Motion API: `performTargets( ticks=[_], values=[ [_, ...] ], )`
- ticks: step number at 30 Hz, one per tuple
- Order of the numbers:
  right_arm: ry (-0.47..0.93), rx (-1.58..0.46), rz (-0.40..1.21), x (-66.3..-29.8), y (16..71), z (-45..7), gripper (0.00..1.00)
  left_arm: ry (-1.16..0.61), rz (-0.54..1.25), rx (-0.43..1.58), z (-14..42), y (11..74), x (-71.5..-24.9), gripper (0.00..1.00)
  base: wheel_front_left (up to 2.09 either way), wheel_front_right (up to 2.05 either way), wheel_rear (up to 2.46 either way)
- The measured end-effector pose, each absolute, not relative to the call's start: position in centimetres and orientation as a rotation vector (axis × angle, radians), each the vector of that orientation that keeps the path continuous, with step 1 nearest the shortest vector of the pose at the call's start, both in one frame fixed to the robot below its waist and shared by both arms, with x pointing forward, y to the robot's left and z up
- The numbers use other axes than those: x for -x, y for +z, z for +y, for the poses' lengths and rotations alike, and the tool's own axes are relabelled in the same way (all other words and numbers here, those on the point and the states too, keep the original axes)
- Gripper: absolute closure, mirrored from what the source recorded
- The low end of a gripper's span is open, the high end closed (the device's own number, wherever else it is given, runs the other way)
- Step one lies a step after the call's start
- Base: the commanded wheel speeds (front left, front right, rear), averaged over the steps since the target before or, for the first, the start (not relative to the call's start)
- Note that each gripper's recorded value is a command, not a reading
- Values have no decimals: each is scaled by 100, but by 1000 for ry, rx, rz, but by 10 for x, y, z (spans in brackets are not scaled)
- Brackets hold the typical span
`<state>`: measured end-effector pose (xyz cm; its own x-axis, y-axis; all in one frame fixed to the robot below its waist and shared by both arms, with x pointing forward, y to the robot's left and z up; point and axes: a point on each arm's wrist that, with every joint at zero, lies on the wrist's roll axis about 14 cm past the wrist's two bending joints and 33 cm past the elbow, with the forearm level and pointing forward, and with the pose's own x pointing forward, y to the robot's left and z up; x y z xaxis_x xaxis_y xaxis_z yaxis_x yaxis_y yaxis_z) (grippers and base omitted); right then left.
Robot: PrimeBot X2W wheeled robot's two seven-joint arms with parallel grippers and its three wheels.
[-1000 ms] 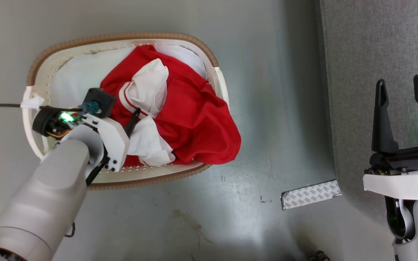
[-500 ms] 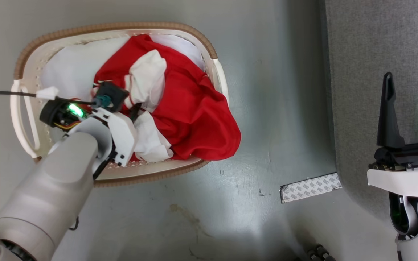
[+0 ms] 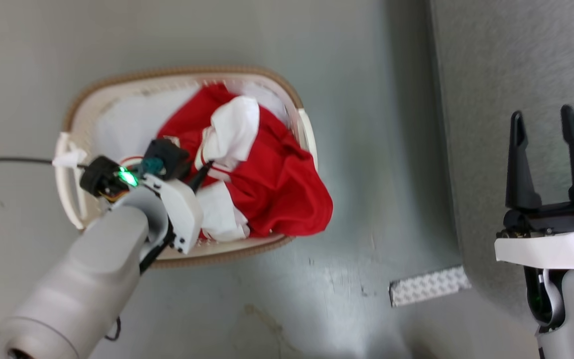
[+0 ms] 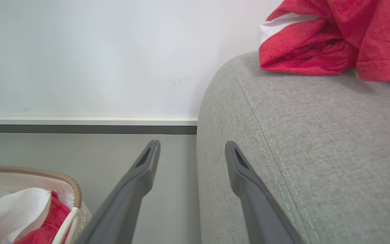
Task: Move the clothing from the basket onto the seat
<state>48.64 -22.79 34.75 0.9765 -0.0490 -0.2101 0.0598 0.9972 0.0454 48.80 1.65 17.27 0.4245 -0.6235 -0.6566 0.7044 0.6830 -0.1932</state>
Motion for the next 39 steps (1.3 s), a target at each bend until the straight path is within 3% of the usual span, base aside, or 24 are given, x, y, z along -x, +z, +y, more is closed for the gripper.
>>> performTargets(
  ticks=[12,27,39],
  values=[
    [-32,-113,138,-457,406,-212,0,-734,484,4,20,313,-500,100,0,0,0],
    [47,-169,-39,-414,489,-182,0,-565,28,88,51,503,-455,100,0,0,0],
    [124,-193,-99,-364,513,-155,0,-448,-97,83,89,555,-389,100,0,0,0]
  ],
)
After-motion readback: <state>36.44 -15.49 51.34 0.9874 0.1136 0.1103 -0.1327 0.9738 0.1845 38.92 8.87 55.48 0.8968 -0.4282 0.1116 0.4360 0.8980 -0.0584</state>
